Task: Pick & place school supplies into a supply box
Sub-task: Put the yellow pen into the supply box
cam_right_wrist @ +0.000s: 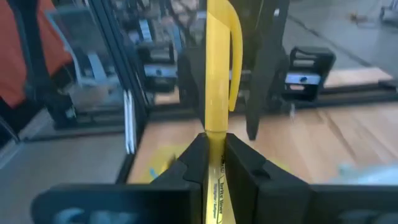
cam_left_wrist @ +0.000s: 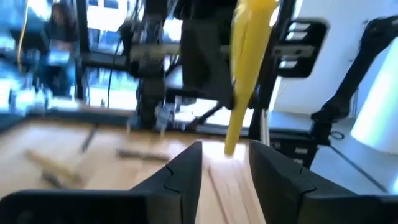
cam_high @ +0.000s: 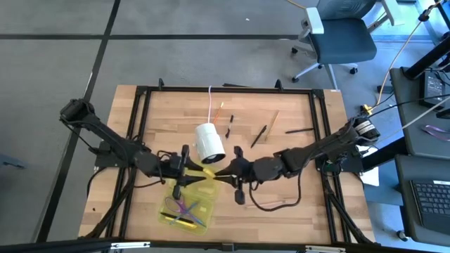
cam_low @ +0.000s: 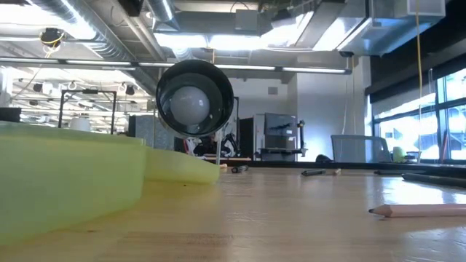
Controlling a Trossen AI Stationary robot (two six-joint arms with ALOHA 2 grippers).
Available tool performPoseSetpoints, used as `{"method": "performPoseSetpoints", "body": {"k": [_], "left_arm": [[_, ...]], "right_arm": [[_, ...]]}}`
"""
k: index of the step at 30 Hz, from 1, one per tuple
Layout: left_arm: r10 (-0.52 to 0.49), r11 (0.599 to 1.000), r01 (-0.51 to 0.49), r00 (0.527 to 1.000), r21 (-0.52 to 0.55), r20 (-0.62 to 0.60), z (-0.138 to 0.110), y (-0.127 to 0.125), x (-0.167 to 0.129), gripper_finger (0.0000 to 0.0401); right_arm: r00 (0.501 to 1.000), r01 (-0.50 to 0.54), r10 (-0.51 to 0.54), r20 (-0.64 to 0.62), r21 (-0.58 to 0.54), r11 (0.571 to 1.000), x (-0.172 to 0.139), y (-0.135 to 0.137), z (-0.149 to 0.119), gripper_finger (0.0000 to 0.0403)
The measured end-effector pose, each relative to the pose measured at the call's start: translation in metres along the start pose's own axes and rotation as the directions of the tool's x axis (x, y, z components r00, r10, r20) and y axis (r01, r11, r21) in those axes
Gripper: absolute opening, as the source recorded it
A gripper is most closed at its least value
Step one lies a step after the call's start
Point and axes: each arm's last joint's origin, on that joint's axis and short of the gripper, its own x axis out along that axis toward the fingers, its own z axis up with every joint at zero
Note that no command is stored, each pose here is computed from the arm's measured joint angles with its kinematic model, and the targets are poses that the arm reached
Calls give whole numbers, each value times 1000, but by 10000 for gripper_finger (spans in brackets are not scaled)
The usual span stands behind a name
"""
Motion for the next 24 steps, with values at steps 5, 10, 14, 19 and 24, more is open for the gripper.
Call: {"method": "performPoseSetpoints", "body": {"k": [5, 10, 14, 19, 24], "left_arm": [[-30, 996, 25, 998, 82, 62, 7, 0, 1, 137], [-16, 998, 10, 994, 60, 107, 12, 4, 2, 139], [-25, 1000, 26, 991, -6, 128, 15, 8, 4, 137], [-79, 997, 82, 987, -17, 142, 17, 11, 6, 137], [-115, 993, 119, 983, -16, 145, 18, 10, 6, 137]], "right_arm": [[998, -17, 16, 68, 9, 1000, 1, 2, 6, 43], [997, -23, 22, 77, 13, 1000, 1, 2, 7, 44], [997, -22, 21, 72, 12, 1000, 7, 2, 1, 45], [997, -14, 12, 73, 27, 1000, 15, 0, -4, 45], [998, 6, -7, 63, 14, 1000, 19, -4, -6, 45]]}}
